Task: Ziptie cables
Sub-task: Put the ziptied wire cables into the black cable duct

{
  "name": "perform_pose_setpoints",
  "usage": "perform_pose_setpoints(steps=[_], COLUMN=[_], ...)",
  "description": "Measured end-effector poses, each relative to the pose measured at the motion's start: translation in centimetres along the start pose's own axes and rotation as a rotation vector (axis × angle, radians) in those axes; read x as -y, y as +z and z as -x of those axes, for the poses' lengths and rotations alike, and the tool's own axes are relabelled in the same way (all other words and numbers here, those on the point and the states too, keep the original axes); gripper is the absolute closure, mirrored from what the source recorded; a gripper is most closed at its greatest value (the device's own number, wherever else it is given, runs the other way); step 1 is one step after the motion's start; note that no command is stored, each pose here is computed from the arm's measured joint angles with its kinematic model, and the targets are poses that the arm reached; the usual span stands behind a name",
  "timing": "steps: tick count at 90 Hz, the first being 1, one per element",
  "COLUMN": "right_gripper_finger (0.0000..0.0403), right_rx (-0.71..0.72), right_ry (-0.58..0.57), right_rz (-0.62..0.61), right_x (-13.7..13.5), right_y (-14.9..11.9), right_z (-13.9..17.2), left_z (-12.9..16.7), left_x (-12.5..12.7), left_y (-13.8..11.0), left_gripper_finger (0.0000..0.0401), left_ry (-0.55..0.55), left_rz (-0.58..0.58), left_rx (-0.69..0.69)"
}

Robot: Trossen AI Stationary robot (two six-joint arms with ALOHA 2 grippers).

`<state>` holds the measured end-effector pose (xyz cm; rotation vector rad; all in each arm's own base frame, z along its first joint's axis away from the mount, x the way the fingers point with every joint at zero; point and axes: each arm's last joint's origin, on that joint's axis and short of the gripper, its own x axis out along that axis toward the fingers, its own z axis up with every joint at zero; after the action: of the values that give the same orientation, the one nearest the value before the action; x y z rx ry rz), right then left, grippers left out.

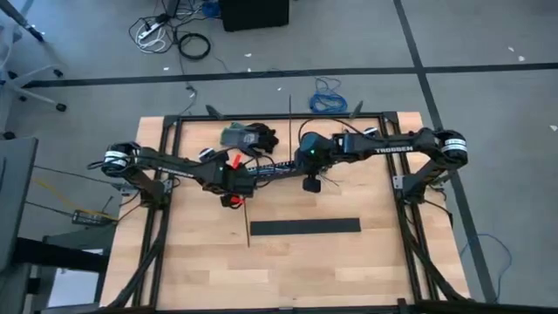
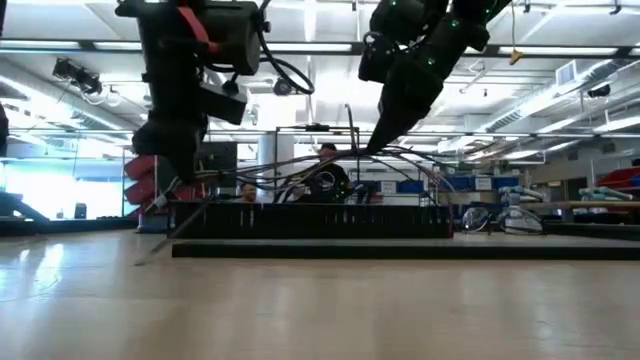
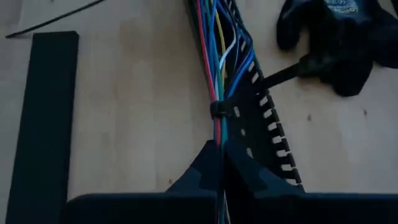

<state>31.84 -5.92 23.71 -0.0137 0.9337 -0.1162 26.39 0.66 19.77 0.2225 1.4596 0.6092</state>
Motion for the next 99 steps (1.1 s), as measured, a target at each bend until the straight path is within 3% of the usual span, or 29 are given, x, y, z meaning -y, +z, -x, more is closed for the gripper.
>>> perform_pose_setpoints(steps=[40,77,99], right_gripper_finger=[0.0402,0.0402,0.0402], right_rx=[-0.015,-0.030,-0.107], right_ry=[0.023,0.024,0.002], right_rz=[-0.005,-0.010,-0.017], right_x=[-0.3,-0.2,1.4], right_y=[-0.2,-0.4,-1.3], right_z=[0.0,0.0,0.0], left_z=[-0.4,-0.4,-0.4], left_x=[-0.1,-0.2,-0.4], left_y=[0.6,0.4,0.0], left_gripper_finger=[0.0393,0.0278,0.0264], left_ry=[-0.043,-0.020,0.036], left_rz=[0.020,0.020,-0.016], left_rx=[0.025,0.007,-0.013])
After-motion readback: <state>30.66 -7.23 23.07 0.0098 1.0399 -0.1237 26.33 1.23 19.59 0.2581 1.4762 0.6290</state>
